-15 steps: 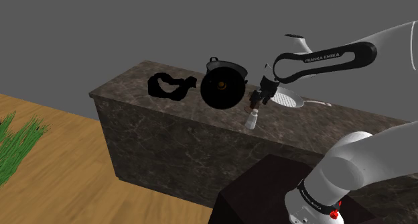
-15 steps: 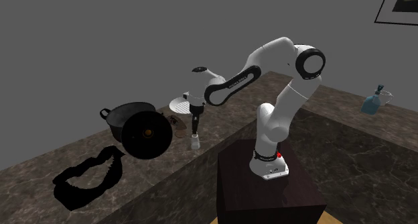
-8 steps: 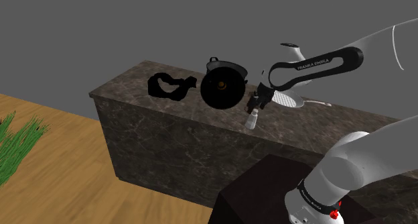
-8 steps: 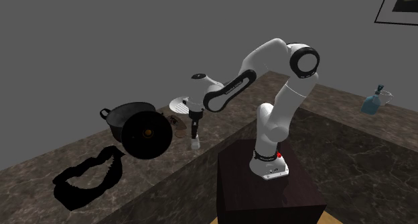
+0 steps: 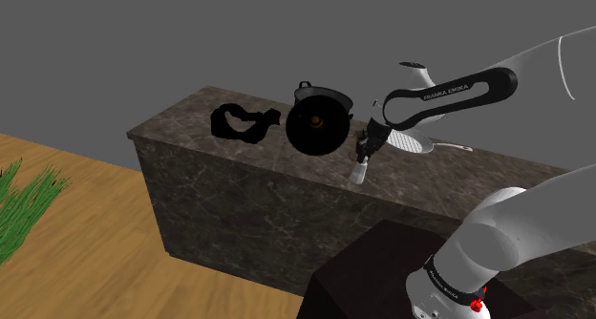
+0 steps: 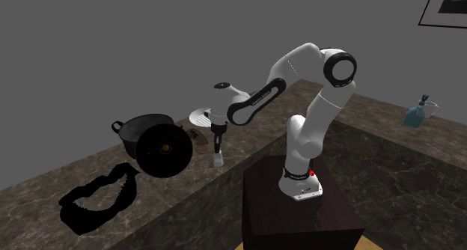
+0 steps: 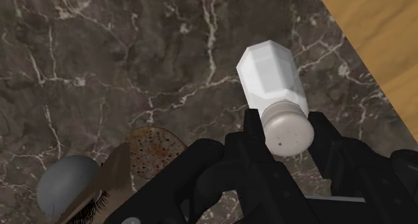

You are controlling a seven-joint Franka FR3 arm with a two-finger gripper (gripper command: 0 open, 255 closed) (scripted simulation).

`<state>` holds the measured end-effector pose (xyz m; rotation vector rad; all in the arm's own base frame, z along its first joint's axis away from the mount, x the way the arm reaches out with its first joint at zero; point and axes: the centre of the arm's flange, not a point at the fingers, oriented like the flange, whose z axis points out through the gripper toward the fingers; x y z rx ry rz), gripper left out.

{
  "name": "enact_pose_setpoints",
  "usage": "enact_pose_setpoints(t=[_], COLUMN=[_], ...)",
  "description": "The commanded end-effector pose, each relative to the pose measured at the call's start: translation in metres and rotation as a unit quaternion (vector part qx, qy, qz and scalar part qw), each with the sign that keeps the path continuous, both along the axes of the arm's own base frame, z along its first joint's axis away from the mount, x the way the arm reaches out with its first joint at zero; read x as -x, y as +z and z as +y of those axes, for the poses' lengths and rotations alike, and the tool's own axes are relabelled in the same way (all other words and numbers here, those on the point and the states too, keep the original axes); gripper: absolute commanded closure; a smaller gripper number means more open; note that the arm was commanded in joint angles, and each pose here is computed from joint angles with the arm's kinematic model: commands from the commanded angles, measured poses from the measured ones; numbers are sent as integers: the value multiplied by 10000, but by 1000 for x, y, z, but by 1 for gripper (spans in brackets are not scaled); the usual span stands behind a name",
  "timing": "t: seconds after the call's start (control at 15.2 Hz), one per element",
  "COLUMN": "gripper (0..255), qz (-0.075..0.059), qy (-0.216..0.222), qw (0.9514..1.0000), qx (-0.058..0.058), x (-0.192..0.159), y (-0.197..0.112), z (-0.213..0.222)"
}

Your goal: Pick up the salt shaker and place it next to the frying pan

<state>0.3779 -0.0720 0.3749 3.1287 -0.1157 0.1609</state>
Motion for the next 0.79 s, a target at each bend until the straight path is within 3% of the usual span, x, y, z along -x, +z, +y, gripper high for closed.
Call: enact_pose_setpoints(t=[0.0,0.46,0.73], gripper=[255,255,255], qz=[0,0,0], qy=[0,0,0], qw=[10000,10000,10000], qx=[0,0,0], x=[0,0,0], y=[0,0,21], z=[0,0,0])
